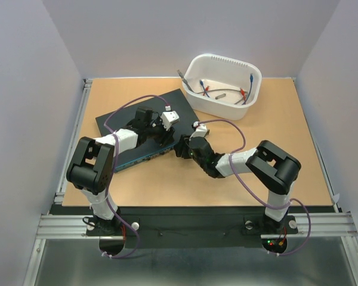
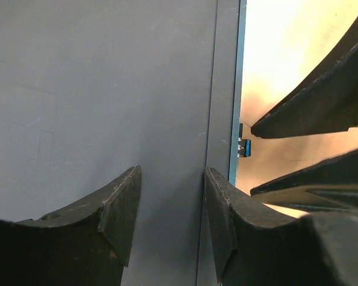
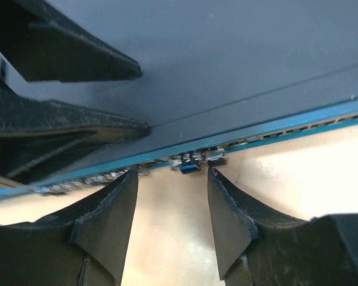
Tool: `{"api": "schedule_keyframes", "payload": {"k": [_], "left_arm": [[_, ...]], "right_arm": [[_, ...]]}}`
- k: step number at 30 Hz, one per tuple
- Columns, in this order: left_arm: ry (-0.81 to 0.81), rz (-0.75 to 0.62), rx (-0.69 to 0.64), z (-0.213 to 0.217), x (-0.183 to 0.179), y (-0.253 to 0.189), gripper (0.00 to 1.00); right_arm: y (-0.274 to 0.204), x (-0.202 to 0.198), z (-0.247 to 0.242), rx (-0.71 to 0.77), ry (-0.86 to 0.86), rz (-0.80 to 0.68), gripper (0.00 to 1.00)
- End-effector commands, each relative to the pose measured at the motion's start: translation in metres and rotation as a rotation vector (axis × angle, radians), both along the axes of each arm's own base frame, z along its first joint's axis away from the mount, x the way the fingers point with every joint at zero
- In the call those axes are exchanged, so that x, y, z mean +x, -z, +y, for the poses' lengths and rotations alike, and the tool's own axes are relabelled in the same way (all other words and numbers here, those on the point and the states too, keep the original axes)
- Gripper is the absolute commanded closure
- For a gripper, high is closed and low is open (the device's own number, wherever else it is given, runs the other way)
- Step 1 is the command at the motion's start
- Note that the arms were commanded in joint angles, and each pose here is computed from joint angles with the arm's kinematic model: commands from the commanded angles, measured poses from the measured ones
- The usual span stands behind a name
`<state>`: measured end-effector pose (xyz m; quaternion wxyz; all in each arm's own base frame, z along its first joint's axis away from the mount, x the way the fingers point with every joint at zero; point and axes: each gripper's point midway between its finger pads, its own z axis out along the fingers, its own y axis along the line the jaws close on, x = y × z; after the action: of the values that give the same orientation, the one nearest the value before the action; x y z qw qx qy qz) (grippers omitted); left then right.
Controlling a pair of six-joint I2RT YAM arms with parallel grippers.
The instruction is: Pull the plug from the switch port
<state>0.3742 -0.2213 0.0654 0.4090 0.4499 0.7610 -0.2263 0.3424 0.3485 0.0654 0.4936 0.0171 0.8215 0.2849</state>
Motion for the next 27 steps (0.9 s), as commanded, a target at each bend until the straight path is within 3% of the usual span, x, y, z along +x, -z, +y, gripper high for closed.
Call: {"api": "schedule_keyframes", "payload": {"k": [1, 16, 27], "left_arm": [[-0.123, 0.046, 0.181, 0.044, 0.008, 0.040, 0.59], [-0.118, 0.045, 0.183, 0.045, 0.008, 0.041, 0.59], [-0.116, 0.046, 0.186, 0.045, 0.008, 0.041, 0.59]], "right_arm": [[0.000, 0.014, -0.011, -0.210, 0.015, -0.087, 0.45], [0.003, 0.021, 0.004, -0.308, -0.049, -0.131, 0.52], [0.006, 0.010, -0.005, -0.354, -0.094, -0.133, 0.51]]}}
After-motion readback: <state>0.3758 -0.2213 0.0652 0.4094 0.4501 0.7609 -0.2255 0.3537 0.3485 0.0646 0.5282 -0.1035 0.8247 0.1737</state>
